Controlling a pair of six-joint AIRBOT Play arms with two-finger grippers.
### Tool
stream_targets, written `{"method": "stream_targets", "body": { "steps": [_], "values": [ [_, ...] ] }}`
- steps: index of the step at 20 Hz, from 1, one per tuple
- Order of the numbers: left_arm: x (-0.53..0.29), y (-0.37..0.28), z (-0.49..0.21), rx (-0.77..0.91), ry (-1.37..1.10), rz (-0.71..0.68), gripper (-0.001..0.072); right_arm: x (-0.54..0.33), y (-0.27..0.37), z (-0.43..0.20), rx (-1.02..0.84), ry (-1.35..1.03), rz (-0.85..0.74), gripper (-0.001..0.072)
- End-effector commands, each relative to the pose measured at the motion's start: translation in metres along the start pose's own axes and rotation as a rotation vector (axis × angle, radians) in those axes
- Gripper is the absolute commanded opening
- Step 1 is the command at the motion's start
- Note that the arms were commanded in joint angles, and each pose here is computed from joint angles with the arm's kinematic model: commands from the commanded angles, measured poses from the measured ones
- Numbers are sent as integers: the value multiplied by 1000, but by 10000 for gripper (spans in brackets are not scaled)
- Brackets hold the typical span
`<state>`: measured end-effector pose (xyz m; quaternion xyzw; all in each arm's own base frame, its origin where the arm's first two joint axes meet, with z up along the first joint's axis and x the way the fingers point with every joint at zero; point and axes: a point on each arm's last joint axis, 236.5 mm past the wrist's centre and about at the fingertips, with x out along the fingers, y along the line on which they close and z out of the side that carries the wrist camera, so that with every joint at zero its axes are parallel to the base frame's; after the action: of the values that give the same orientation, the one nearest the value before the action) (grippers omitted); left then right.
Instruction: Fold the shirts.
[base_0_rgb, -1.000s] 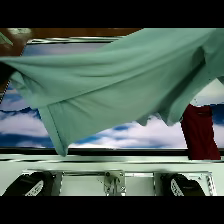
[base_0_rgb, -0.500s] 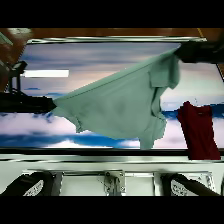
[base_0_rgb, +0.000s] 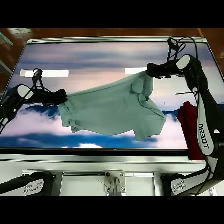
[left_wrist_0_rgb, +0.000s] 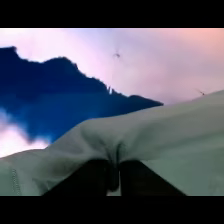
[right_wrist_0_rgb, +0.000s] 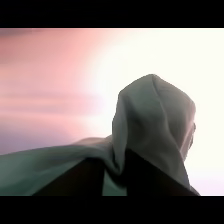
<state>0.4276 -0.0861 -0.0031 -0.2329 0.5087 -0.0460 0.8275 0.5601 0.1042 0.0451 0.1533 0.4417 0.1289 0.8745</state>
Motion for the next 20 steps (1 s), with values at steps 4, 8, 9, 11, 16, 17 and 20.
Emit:
{"method": "stream_targets", "body": {
  "steps": [4, 8, 9, 11, 16, 17, 20],
  "values": [
    [3, 42, -28, -99, 212, 13, 710, -43, -38, -15, -76, 100, -96, 628],
    [-37, 68, -86, -58, 480, -13, 708, -132, -139, -77, 42, 386, -303, 627],
    [-37, 68, -100, -52, 501, -17, 709, -141, -149, -98, 124, 448, -262, 628],
    [-23, 59, -126, -86, 512, -53, 714, -143, -155, -128, 294, 496, -140, 628],
    [29, 39, -165, -176, 470, -110, 715, -121, -152, -148, 475, 456, 10, 629],
    [35, 38, -164, -183, 459, -110, 715, -119, -155, -146, 476, 440, 2, 629],
    [52, 35, -155, -227, 409, -113, 714, -114, -162, -136, 473, 387, -20, 629]
  ]
}}
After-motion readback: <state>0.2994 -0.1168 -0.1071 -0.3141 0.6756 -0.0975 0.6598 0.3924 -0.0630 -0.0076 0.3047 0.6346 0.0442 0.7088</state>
